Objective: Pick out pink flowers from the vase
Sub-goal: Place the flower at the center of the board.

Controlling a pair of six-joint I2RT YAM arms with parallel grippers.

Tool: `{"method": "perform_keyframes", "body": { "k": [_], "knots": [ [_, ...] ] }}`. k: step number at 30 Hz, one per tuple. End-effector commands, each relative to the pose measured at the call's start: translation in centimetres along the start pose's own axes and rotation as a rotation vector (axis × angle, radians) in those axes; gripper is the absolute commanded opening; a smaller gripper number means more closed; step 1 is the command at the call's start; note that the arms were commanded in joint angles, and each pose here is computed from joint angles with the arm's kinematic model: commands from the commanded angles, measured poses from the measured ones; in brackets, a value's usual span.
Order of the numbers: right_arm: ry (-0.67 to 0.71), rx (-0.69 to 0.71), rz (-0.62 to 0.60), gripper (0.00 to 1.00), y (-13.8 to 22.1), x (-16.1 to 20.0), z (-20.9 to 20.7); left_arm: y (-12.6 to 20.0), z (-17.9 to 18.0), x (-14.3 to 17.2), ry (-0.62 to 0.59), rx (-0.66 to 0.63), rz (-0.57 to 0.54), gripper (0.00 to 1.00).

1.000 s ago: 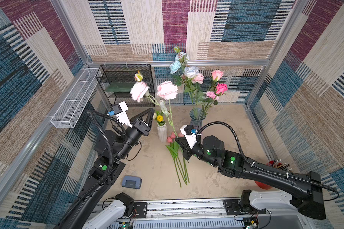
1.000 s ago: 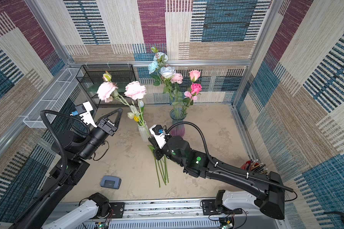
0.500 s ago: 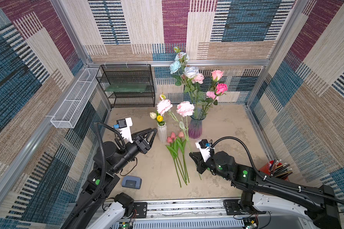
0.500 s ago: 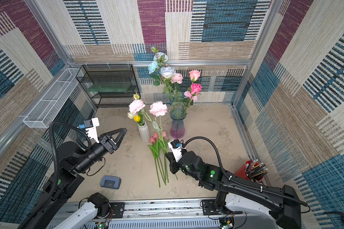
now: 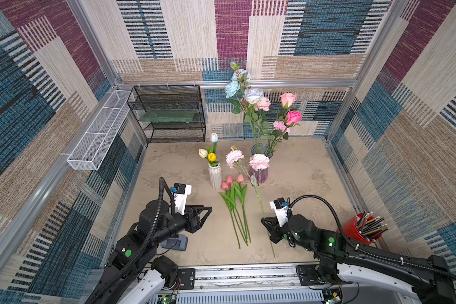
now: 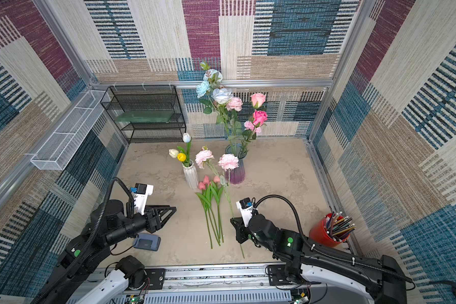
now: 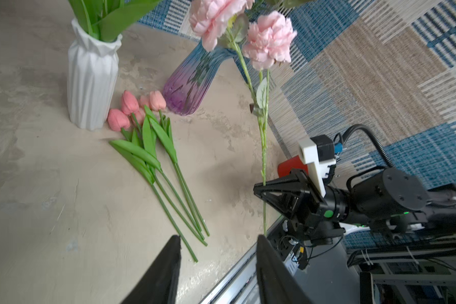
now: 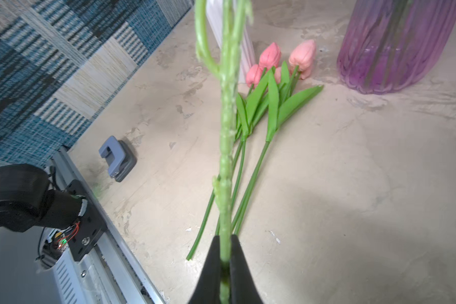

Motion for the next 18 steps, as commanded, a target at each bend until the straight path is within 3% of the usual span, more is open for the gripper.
{"method": "perform_keyframes", "body": {
  "k": [1,4,13,18],
  "knots": [
    [-0.072,0.117,-0.04,0.0,-0.7,-1.1,-0.3,0.3,0.5,2.2,-0.043,-0.017,0.113,0.48],
    [-0.102,0.2,-0.016,0.0,-2.0,-1.8,-0.2,1.1,0.0,2.0,-0.072,-0.007,0.095,0.48],
    [-0.111,0.27,0.14,0.0,-7.8,-5.2,0.1,3.4,-0.6,1.0,-0.242,-0.035,0.021,0.48],
    [-0.11,0.283,0.191,0.0,-10.7,-6.7,-0.8,3.2,-0.5,1.5,-0.274,-0.018,-0.004,0.47]
  ]
}}
Point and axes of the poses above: each gripper's point midway between its finger pads, its own y axis back along the fingers, its own z axis along the line the jaws close on, x = y × z, the point moved 8 cm from there along y, back along the fingers, and after that the axes turned 9 degrees about -y, right-handed, at the moved point
